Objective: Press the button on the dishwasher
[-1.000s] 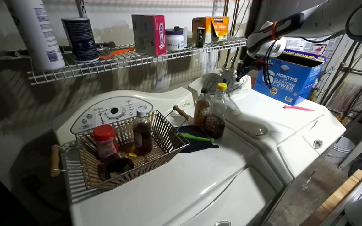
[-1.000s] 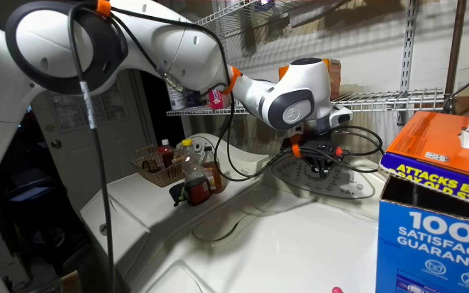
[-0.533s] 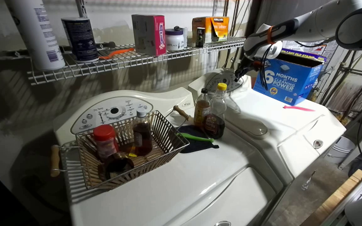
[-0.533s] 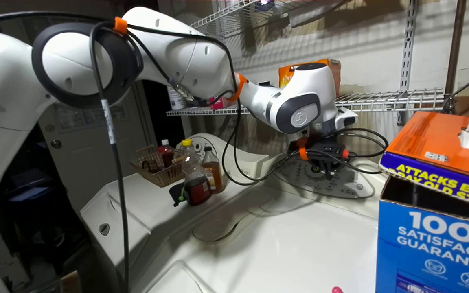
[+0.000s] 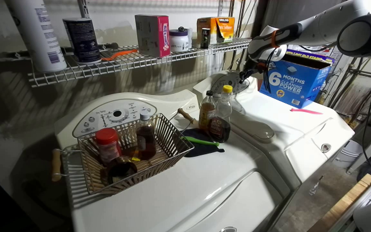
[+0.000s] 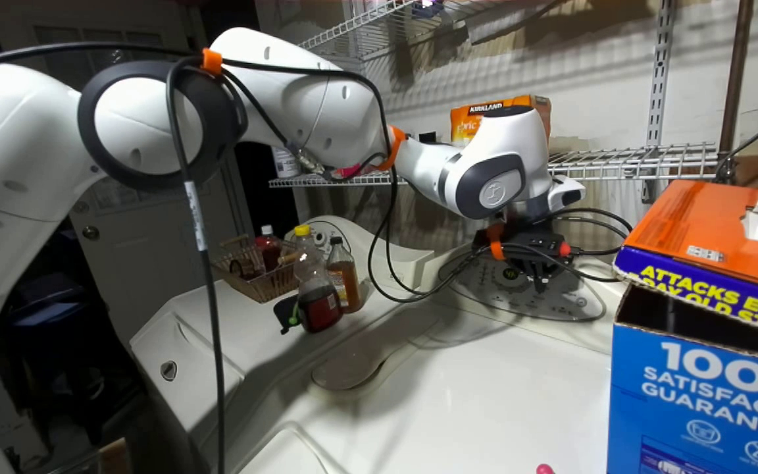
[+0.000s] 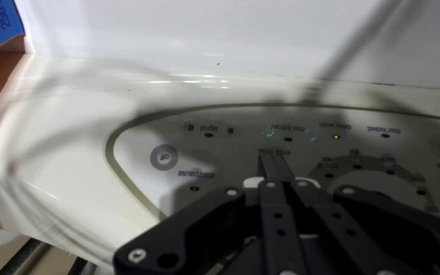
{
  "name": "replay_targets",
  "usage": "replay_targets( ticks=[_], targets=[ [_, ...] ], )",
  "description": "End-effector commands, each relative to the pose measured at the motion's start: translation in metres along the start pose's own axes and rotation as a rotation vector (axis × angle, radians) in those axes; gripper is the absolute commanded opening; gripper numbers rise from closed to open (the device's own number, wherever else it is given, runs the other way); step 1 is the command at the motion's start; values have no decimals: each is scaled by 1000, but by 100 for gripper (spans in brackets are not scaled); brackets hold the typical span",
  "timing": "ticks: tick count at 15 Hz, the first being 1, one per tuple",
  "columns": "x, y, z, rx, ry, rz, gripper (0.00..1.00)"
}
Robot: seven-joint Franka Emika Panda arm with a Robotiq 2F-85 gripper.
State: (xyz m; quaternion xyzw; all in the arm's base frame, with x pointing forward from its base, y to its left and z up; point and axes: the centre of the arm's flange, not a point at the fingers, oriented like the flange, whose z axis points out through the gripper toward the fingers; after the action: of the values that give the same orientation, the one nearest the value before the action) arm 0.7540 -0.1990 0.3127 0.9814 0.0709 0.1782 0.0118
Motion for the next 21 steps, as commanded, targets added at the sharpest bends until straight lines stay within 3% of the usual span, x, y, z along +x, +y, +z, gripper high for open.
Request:
replay_targets(
  ticks=[1,13,21],
  targets=[
    [16,9,10,-7,-22,22,0],
    [22,12,22,13,-39,87,0],
    [34,3,36,-7,-40,282,0]
  ],
)
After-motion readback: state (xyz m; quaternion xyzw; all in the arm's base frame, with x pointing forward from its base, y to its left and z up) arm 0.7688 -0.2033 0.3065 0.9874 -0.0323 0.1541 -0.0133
